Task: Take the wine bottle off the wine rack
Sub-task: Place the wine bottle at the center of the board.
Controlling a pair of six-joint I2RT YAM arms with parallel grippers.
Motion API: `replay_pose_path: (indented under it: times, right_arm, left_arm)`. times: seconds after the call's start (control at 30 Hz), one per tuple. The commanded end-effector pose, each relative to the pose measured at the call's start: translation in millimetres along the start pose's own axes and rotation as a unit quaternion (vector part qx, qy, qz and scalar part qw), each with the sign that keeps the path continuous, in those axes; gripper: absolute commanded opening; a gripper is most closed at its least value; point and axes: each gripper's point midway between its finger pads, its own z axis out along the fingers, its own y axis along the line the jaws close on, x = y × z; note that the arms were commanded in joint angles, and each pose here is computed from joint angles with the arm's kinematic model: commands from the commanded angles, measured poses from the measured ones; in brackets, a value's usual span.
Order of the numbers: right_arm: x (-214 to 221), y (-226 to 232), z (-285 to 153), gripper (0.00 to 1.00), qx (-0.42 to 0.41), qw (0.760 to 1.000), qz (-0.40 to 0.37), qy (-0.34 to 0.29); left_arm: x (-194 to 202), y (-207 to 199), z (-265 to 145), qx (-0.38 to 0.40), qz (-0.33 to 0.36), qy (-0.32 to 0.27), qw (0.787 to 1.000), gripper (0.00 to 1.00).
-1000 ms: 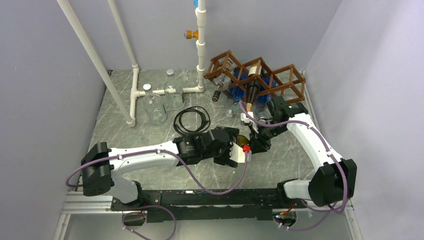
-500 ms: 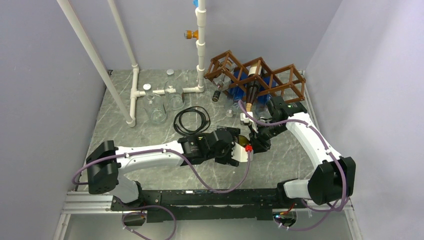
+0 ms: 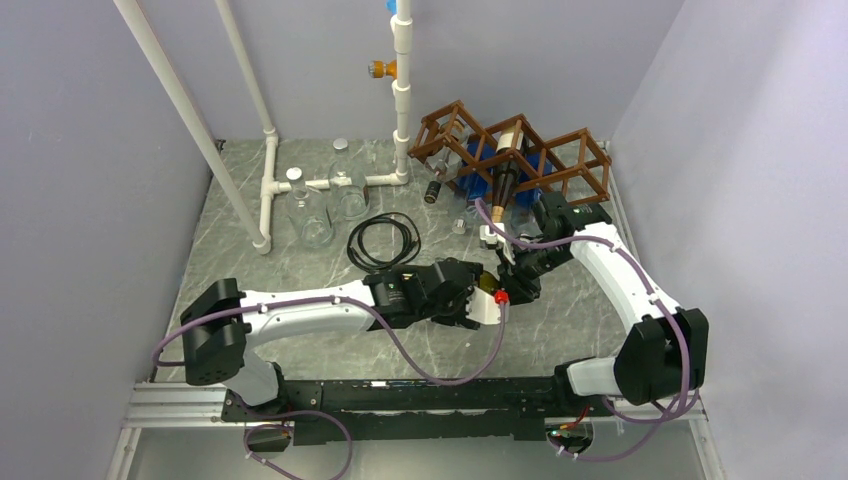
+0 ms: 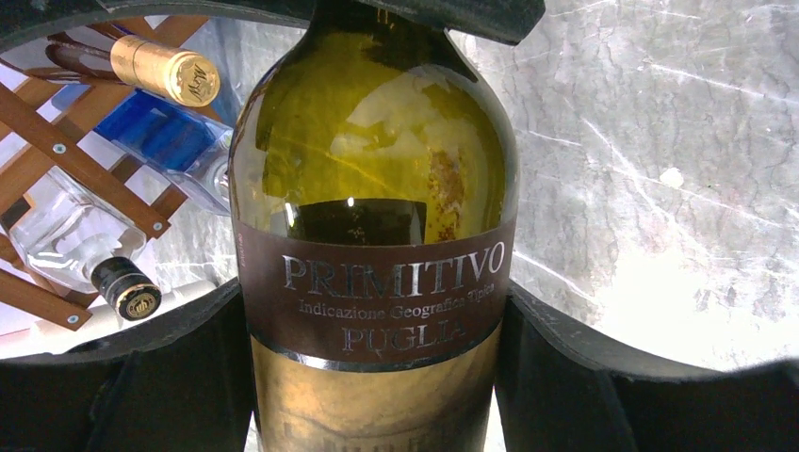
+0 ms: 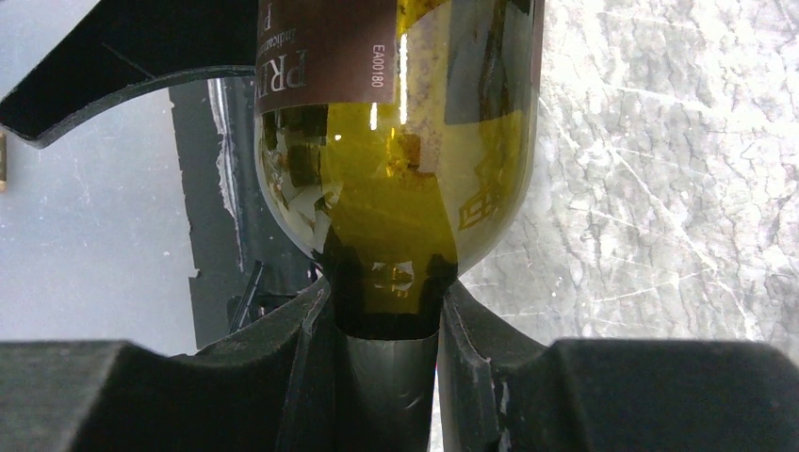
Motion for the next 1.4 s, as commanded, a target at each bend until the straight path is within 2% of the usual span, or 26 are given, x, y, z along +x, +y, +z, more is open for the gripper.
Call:
replay_pose_path:
  times: [0.0, 0.17, 0.3, 0.4, 0.6, 0.7, 0.97, 1.13, 1.37]
  right_arm:
    - [-25.9, 5.4, 0.2, 0.14, -0.016, 0.998, -0.024, -0.054]
    - [-24.4, 3.6, 1.9, 0.47, -0.015, 0.998, -0.017, -0.051]
    - [-23.3, 2.4, 3.5, 0.62, -0.013, 0.999, -0.012, -0.050]
    - [-24.0, 1.9, 3.8, 0.69, -0.009, 0.999, -0.011, -0.051]
    - [-34.4, 10.6, -0.8, 0.76, -0.020, 0.997, -0.019, -0.072]
    - [-41.3, 16.6, -6.1, 0.79, -0.025, 0.995, -0.028, -0.087]
    - [-59.5, 24.7, -29.9, 0.81, -0.016, 0.988, -0.038, -0.149]
    - [-69.8, 24.8, -46.5, 0.82, 0.006, 0.980, -0.040, -0.194]
    - [-76.1, 25.3, -58.4, 0.83, 0.027, 0.973, -0.052, -0.224]
  left_arm:
    - [-18.3, 17.4, -0.9, -0.025, -0.023, -0.018, 0.999, 0.00]
    - [-18.3, 15.6, -1.3, -0.033, -0.051, -0.036, 0.998, 0.00]
    - [-21.1, 16.3, -5.7, -0.042, -0.081, -0.066, 0.994, 0.00]
    - [-20.1, 15.1, -7.7, -0.048, -0.093, -0.079, 0.991, 0.00]
    - [-14.4, 7.7, -10.8, -0.048, -0.115, -0.089, 0.988, 0.00]
    - [-18.5, 9.4, -16.7, -0.056, -0.135, -0.111, 0.983, 0.00]
    - [-9.3, 0.8, -26.6, -0.063, -0.186, -0.130, 0.972, 0.00]
    - [-11.2, 0.2, -39.0, -0.071, -0.222, -0.164, 0.958, 0.00]
    - [-19.1, 4.6, -55.2, -0.080, -0.259, -0.210, 0.939, 0.00]
